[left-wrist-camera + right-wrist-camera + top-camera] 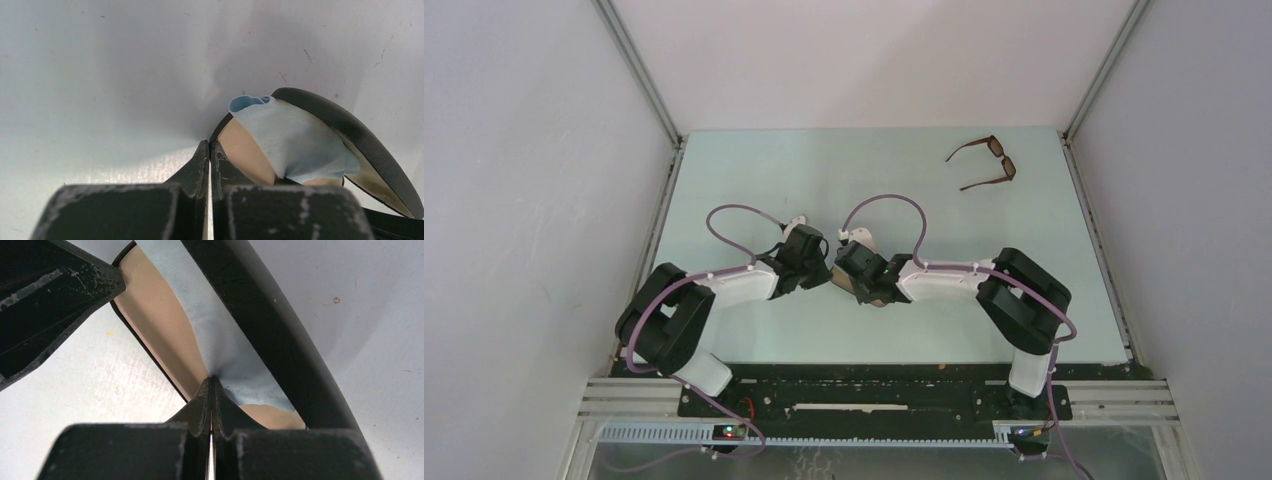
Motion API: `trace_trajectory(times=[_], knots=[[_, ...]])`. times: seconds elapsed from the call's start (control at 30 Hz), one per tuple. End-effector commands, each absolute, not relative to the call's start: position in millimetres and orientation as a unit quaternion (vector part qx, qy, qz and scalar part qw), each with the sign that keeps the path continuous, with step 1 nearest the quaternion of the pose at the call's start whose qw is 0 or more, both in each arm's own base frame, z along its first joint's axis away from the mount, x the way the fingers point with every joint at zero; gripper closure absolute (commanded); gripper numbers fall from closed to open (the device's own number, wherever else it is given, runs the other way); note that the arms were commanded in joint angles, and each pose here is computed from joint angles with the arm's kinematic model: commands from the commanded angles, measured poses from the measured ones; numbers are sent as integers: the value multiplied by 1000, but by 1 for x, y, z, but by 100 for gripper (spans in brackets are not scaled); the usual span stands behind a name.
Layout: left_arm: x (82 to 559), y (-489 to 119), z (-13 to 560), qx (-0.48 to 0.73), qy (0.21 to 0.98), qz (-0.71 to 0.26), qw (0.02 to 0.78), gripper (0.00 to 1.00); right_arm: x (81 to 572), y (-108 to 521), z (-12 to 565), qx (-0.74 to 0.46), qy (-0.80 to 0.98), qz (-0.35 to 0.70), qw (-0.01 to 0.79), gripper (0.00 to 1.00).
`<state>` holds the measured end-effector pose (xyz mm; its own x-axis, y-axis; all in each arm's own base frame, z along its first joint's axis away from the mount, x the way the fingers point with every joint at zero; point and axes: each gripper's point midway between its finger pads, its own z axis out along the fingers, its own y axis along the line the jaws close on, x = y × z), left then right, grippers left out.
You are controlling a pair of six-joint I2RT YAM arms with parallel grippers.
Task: Organize the sunglasses
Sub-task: Adjust the glasses cleaning cloth in the sunglasses case.
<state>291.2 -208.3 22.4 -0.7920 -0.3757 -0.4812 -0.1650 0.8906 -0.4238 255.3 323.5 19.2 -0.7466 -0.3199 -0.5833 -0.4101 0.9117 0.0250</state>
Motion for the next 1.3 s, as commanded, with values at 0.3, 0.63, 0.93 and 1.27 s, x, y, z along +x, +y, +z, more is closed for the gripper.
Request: trace_trajectory(times=[0.3, 0.63, 0.93, 1.27], knots=[[298, -202, 34, -143, 925, -164, 311, 100, 240, 310, 32, -217, 927, 71, 298, 100], [298, -203, 33, -143, 925, -163, 311, 100, 232, 312, 41, -232, 921, 88, 301, 100], [296, -203, 33, -142, 926, -161, 310, 100, 225, 314, 41, -246, 919, 95, 292, 100], [295, -202, 34, -142, 926, -157, 312, 100, 220, 318, 49, -256, 916, 108, 291, 100]])
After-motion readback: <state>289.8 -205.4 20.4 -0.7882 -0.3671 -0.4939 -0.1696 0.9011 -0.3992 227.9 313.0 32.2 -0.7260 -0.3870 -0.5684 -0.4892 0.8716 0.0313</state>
